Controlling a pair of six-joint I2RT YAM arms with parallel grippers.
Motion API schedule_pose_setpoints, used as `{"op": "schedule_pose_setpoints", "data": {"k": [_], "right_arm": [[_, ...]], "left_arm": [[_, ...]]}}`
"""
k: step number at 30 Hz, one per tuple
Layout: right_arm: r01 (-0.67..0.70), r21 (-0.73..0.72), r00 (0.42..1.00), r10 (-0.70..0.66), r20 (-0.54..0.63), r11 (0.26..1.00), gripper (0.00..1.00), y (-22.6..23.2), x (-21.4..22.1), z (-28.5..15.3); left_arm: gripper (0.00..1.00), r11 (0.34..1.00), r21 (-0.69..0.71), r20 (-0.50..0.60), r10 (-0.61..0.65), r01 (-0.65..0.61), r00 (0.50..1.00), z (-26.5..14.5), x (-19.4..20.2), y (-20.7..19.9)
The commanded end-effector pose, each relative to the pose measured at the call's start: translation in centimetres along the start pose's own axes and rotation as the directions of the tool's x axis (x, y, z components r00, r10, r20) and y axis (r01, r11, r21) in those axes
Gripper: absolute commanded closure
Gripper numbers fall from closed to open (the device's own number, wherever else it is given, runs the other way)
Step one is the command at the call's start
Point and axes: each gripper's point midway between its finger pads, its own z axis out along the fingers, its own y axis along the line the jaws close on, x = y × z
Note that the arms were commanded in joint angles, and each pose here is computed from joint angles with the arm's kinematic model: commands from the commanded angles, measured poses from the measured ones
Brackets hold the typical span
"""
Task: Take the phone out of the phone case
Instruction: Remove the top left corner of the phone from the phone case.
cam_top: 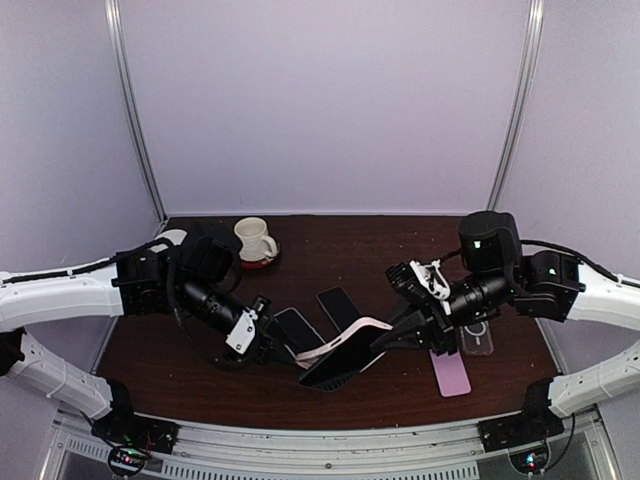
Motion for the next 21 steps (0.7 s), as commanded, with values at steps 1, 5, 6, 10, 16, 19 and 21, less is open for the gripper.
{"op": "schedule_pose_setpoints", "data": {"k": [1, 5, 6, 10, 16, 19, 21], "right_arm": [[0.121, 0.038, 0.983, -0.125, 0.135, 0.992, 1.0, 0.3, -3.7, -0.4], [0.147, 0.144, 0.978, -0.166, 0.126, 0.979, 1.0, -0.8, -3.8, -1.5], [0.153, 0.163, 0.977, -0.174, 0.124, 0.975, 1.0, -0.9, -3.8, -1.7], [0.173, 0.243, 0.972, -0.205, 0.115, 0.955, 1.0, -1.5, -3.9, -3.3], [0.226, 0.443, 0.953, -0.291, 0.084, 0.868, 1.0, -3.0, -4.5, -7.4], [0.242, 0.543, 0.944, -0.326, 0.061, 0.804, 1.0, -3.8, -4.9, -9.4], [0.262, 0.588, 0.936, -0.349, 0.037, 0.765, 1.0, -4.1, -4.9, -10.4]], "left_arm": [[0.81, 0.978, -0.149, 0.006, 0.15, -0.148, 0.989, -0.2, -1.4, 3.9], [0.8, 0.972, -0.178, -0.015, 0.155, -0.155, 0.988, -0.5, -1.3, 4.5], [0.79, 0.968, -0.195, -0.026, 0.155, -0.157, 0.988, -0.6, -1.1, 4.7], [0.76, 0.94, -0.293, -0.1, 0.153, -0.176, 0.983, -1.4, -0.5, 6.6], [0.76, 0.865, -0.446, -0.217, 0.143, -0.228, 0.966, -4.0, 0.6, 9.5], [0.77, 0.828, -0.511, -0.22, 0.134, -0.231, 0.966, -5.5, 0.2, 10.8], [0.77, 0.812, -0.537, -0.206, 0.136, -0.228, 0.969, -6.3, -0.3, 11.2]]}}
